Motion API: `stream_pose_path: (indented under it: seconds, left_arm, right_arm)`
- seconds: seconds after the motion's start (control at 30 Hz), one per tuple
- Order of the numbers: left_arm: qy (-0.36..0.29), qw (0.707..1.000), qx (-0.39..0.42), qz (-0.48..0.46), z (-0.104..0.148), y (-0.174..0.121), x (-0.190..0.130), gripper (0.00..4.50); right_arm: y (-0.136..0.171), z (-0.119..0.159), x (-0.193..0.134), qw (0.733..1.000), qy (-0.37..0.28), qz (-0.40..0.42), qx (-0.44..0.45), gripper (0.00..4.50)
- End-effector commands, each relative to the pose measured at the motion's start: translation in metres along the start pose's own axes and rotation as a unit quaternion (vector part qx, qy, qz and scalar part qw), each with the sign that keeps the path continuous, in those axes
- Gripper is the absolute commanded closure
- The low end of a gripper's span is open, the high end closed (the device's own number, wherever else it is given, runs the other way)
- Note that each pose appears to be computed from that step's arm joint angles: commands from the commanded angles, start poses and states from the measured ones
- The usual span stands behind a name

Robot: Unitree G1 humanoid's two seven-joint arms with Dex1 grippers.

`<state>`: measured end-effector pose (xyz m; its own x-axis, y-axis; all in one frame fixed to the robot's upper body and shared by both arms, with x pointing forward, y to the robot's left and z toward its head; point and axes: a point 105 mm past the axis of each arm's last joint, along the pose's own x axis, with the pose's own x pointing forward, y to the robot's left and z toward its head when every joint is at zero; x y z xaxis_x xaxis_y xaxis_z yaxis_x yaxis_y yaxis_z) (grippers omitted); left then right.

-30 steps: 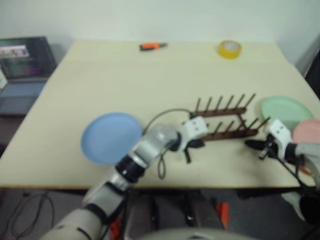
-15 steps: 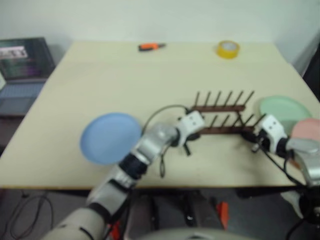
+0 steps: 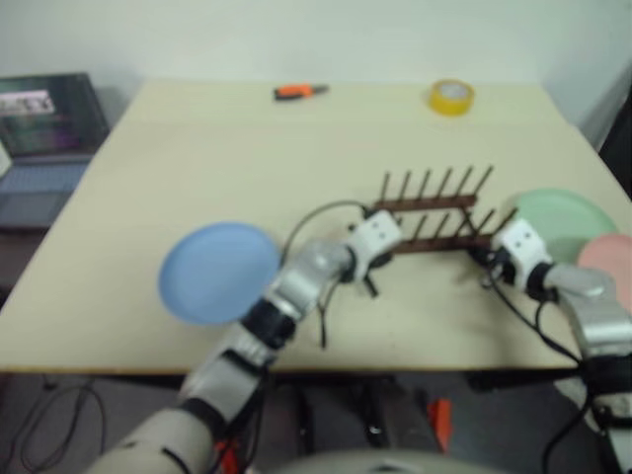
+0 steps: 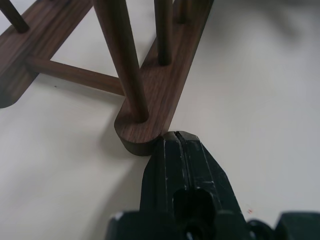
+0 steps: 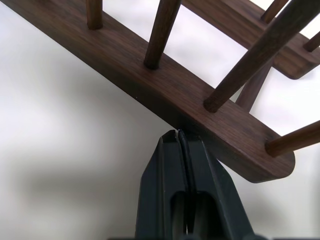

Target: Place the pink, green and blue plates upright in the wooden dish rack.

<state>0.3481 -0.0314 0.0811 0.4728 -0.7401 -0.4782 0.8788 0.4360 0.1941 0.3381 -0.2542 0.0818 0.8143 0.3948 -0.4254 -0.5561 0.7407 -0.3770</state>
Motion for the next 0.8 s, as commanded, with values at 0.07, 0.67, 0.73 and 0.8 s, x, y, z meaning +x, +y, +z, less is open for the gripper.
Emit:
stream_pose_path:
  seconds: [0.07,0.67,0.73,0.8]
  left_arm:
    - [-0.025,0.999,0.014,0.035,0.016,0.013,-0.001,4.50]
    - [-0.046,0.997,0.012,0.058,0.025,0.017,0.008,4.50]
    - [-0.045,0.997,0.015,0.060,0.025,0.018,0.009,4.50]
    - [-0.044,0.997,0.018,0.063,0.025,0.020,0.009,4.50]
  right_arm:
    - [-0.004,0.016,0.004,0.999,-0.029,-0.015,-0.019,4.47]
    - [-0.015,0.031,0.022,0.995,-0.058,-0.068,-0.037,4.47]
    - [-0.015,0.031,0.023,0.995,-0.058,-0.067,-0.037,4.47]
    - [-0.014,0.031,0.023,0.996,-0.057,-0.063,-0.037,4.47]
